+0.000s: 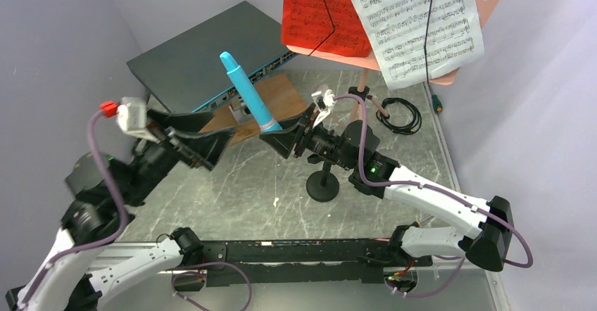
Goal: Set up the instrument practice props
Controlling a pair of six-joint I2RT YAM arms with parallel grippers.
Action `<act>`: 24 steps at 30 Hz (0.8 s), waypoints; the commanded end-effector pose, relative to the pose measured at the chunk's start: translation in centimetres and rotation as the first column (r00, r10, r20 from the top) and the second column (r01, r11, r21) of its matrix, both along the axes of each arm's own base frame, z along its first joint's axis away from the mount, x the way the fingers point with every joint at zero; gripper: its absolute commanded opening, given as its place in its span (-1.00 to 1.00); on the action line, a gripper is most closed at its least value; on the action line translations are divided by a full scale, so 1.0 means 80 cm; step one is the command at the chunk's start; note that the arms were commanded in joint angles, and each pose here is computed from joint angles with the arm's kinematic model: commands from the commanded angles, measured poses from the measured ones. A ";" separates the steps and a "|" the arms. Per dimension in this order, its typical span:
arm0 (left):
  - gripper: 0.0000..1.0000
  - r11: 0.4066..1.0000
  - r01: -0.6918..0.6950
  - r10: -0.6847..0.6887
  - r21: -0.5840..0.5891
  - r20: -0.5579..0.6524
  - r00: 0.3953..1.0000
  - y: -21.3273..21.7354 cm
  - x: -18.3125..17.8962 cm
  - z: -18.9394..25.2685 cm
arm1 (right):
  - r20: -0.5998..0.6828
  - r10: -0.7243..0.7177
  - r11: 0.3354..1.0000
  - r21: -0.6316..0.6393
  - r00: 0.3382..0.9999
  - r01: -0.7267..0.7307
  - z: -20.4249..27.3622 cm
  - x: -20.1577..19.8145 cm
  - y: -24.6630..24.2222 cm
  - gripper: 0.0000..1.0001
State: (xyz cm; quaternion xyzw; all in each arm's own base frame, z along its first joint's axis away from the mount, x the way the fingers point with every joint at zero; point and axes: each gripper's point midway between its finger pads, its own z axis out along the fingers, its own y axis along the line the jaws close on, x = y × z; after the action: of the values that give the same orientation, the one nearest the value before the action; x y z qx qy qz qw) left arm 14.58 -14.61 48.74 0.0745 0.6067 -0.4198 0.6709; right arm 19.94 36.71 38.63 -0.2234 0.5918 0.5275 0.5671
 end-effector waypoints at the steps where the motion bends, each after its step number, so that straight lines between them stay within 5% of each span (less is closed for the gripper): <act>1: 0.99 0.988 0.105 -0.110 -0.109 -0.038 0.993 -0.068 0.030 0.013 | 0.042 0.024 0.987 0.155 0.999 -0.030 0.065 -0.014 -0.010 -1.00; 6: 0.85 0.989 0.012 -0.041 -0.150 -0.196 0.980 -0.092 0.076 -0.009 | 0.079 0.030 0.981 0.188 0.996 -0.044 0.069 -0.026 -0.023 -1.00; 10: 0.68 0.978 0.042 -0.082 -0.204 -0.190 0.978 -0.114 0.087 -0.014 | 0.099 0.025 0.979 0.201 0.995 -0.045 0.075 -0.033 -0.035 -1.00; 14: 0.06 0.973 0.133 -0.163 -0.186 -0.153 0.975 -0.143 0.086 -0.015 | 0.102 0.004 0.986 0.168 0.995 -0.021 0.069 -0.031 -0.040 -1.00; 17: -0.71 0.978 0.178 -0.190 -0.107 -0.125 0.974 -0.158 0.087 -0.022 | 0.117 -0.006 0.998 0.068 0.993 -0.002 0.058 -0.029 -0.041 -1.00; 19: -0.96 0.982 0.184 -0.187 -0.030 -0.108 0.976 -0.161 0.088 -0.035 | 0.121 0.002 0.999 -0.037 0.993 0.003 0.042 -0.030 -0.044 -0.70; 22: -1.00 0.971 0.192 -0.183 0.142 -0.078 0.980 -0.161 0.087 -0.059 | 0.120 0.015 0.981 -0.192 0.993 0.008 0.010 -0.036 -0.058 0.28; 24: -1.00 0.946 0.199 -0.184 0.257 -0.080 0.980 -0.159 0.086 -0.077 | 0.108 0.008 0.955 -0.296 0.994 0.025 -0.019 -0.039 -0.073 0.75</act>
State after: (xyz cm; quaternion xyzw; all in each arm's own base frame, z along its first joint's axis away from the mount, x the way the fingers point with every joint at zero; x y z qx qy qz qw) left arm 21.63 -27.77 43.08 0.1182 0.6631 -0.4657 0.5740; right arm 18.37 33.23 38.76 -0.2652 0.6088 0.4767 0.5760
